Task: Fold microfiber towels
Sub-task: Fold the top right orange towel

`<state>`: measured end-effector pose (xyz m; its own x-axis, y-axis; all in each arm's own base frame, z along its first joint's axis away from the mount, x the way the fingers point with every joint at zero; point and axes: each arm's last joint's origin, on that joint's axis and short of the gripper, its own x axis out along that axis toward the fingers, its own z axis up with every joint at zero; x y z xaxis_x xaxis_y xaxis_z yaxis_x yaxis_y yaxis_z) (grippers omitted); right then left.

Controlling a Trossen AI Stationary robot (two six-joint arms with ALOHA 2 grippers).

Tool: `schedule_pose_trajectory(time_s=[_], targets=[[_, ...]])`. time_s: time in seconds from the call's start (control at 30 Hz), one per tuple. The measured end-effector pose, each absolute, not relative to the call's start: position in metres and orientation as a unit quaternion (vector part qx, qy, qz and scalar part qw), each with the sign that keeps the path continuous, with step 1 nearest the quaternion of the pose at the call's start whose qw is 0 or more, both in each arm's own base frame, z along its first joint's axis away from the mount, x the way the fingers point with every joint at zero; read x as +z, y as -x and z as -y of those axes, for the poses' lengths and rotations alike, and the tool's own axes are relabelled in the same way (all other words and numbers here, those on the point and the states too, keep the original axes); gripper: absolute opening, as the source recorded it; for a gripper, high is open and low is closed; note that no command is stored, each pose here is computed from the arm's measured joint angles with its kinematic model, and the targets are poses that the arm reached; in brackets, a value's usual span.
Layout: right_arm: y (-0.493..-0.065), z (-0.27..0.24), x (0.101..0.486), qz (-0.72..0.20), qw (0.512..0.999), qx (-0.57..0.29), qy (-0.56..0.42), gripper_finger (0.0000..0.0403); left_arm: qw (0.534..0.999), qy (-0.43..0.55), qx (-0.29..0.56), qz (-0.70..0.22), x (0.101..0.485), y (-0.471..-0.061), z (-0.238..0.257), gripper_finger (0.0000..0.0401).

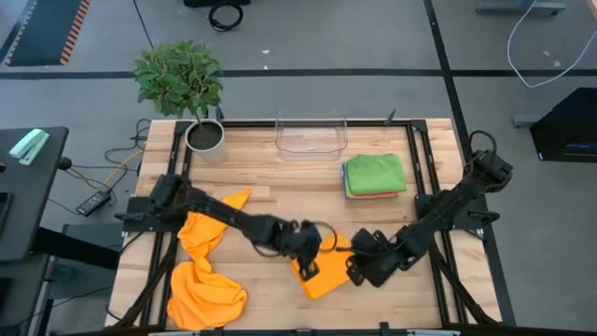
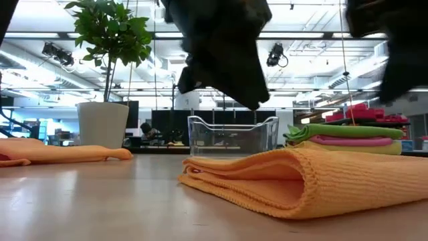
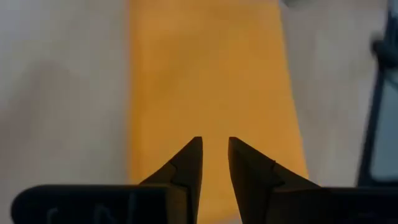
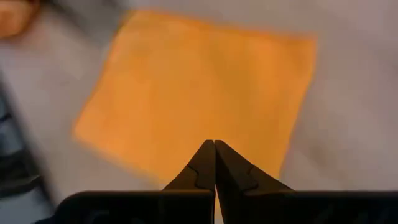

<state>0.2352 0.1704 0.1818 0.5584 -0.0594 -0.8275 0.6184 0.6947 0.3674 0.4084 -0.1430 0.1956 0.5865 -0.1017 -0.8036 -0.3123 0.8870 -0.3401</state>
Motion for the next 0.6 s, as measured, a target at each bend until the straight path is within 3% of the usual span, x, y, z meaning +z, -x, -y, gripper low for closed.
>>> schedule_pose_trajectory(time_s=[0.2, 0.6], targets=[[-0.271, -0.130, 0.164, -0.439, 0.827, -0.195, -0.293, 0.0007, 0.852, 0.220, 0.067, -0.470, 0.166, -0.402, 0.177, 0.0077], [-0.275, -0.105, 0.135, -0.477, 0.802, -0.220, -0.285, 0.0007, 0.840, 0.220, 0.103, -0.485, 0.131, -0.404, 0.187, 0.0070]])
